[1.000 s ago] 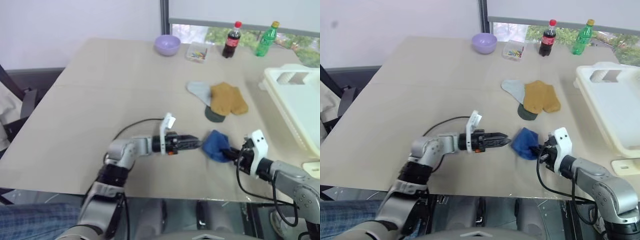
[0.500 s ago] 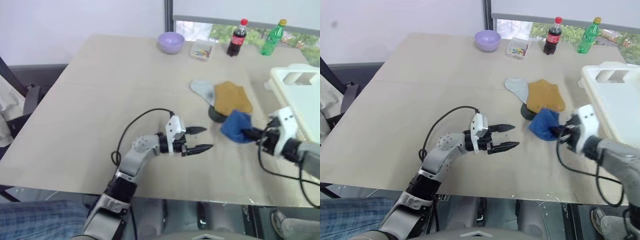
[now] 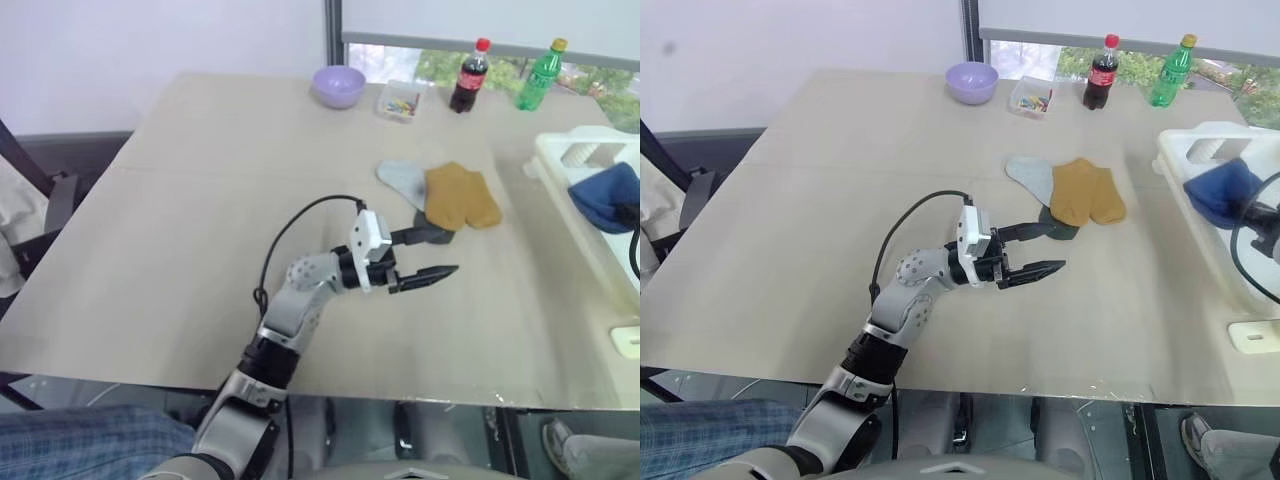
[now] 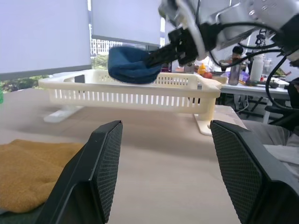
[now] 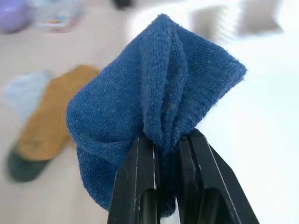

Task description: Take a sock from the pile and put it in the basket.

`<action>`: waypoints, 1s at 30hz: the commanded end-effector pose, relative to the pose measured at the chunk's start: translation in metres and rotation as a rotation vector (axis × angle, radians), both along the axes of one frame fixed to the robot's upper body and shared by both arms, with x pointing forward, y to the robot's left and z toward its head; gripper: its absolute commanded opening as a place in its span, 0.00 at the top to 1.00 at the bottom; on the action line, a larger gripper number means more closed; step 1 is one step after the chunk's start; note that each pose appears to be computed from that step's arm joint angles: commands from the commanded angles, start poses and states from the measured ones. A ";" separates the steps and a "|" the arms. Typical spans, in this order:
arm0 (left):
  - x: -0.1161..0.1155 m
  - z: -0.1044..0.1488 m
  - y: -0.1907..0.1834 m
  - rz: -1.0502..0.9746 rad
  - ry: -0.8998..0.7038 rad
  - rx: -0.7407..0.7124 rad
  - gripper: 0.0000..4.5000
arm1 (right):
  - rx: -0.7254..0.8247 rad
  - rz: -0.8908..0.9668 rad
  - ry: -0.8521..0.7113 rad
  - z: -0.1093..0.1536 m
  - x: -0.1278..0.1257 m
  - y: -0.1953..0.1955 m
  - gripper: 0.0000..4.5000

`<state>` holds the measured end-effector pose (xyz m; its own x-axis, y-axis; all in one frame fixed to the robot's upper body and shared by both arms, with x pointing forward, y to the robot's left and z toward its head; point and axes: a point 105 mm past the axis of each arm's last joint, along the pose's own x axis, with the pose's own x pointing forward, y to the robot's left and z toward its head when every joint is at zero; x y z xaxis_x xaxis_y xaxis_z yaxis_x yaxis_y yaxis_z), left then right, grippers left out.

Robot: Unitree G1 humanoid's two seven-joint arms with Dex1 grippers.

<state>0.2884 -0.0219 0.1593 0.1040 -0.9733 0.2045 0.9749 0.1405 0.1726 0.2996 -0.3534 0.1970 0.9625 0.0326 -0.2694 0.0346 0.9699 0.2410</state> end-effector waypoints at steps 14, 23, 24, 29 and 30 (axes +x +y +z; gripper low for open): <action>0.003 0.005 0.002 0.028 -0.059 -0.001 0.29 | -0.397 -0.092 -0.117 0.031 -0.009 -0.035 0.02; 0.010 -0.001 0.021 0.096 -0.054 0.032 0.29 | -0.419 0.272 -0.299 0.045 -0.013 0.042 0.02; 0.011 -0.001 0.025 0.109 -0.048 0.035 0.29 | -0.397 0.348 -0.324 0.042 -0.017 0.056 0.02; 0.015 -0.016 0.059 0.224 -0.011 0.104 0.29 | -0.255 0.593 -0.332 0.007 -0.038 0.114 0.02; 0.014 -0.021 0.069 0.252 0.006 0.122 0.29 | -0.225 0.623 -0.328 -0.002 -0.043 0.123 0.02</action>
